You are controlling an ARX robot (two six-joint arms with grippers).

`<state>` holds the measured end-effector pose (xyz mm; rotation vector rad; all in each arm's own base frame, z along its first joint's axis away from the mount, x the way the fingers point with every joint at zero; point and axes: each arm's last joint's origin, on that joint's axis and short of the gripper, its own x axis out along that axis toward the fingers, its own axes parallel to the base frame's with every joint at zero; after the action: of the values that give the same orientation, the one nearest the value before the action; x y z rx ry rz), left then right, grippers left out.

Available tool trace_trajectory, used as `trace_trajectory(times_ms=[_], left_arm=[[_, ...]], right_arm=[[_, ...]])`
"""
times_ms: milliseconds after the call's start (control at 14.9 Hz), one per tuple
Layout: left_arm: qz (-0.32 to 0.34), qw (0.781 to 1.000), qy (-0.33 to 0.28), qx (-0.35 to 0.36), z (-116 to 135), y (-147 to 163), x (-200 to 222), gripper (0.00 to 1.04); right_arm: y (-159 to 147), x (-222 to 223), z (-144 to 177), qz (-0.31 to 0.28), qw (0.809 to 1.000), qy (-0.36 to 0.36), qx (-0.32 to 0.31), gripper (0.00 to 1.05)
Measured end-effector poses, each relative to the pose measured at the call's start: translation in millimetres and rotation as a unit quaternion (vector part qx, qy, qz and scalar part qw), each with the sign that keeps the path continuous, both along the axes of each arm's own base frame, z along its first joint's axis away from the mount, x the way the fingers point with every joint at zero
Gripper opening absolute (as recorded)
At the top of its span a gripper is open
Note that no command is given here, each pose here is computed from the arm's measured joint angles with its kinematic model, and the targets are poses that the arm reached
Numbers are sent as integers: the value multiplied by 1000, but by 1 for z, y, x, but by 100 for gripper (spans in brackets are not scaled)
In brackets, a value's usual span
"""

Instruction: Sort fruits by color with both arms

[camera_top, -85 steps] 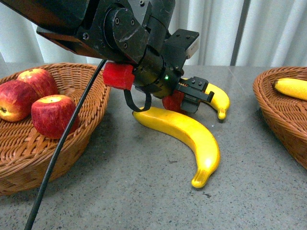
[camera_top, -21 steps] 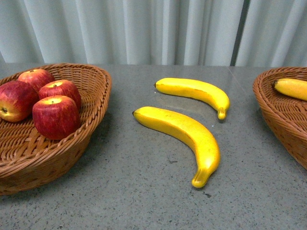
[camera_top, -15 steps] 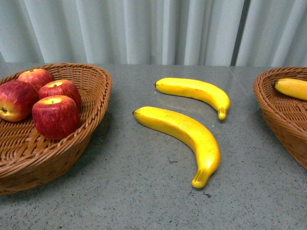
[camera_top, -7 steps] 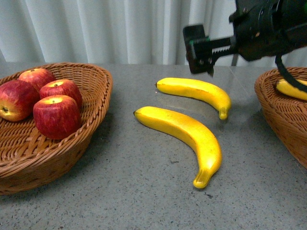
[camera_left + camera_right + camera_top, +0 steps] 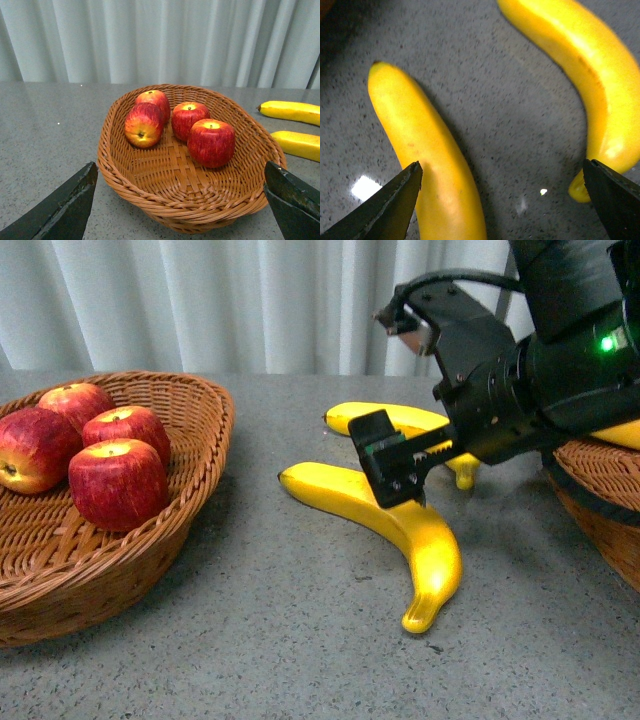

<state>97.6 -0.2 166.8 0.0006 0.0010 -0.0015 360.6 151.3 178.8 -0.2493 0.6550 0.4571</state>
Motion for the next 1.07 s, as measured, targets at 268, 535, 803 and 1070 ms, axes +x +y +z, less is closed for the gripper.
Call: trace_trajectory(times_ms=[268,535,803,1070], left_arm=[[0,1000,0,0,0,0,0,98],[0,1000,0,0,0,0,0,98],[0,1000,0,0,0,0,0,98],[0,1000,0,0,0,0,0,98]], right_arm=[[7,-7,-15,19,999,18,-20,98],[11,-12,-28,37,998,36,-40,81],[-6,-9,11,34,999,-30,-10,34],[-103,-18,86,-85,983,-164,-15,34]])
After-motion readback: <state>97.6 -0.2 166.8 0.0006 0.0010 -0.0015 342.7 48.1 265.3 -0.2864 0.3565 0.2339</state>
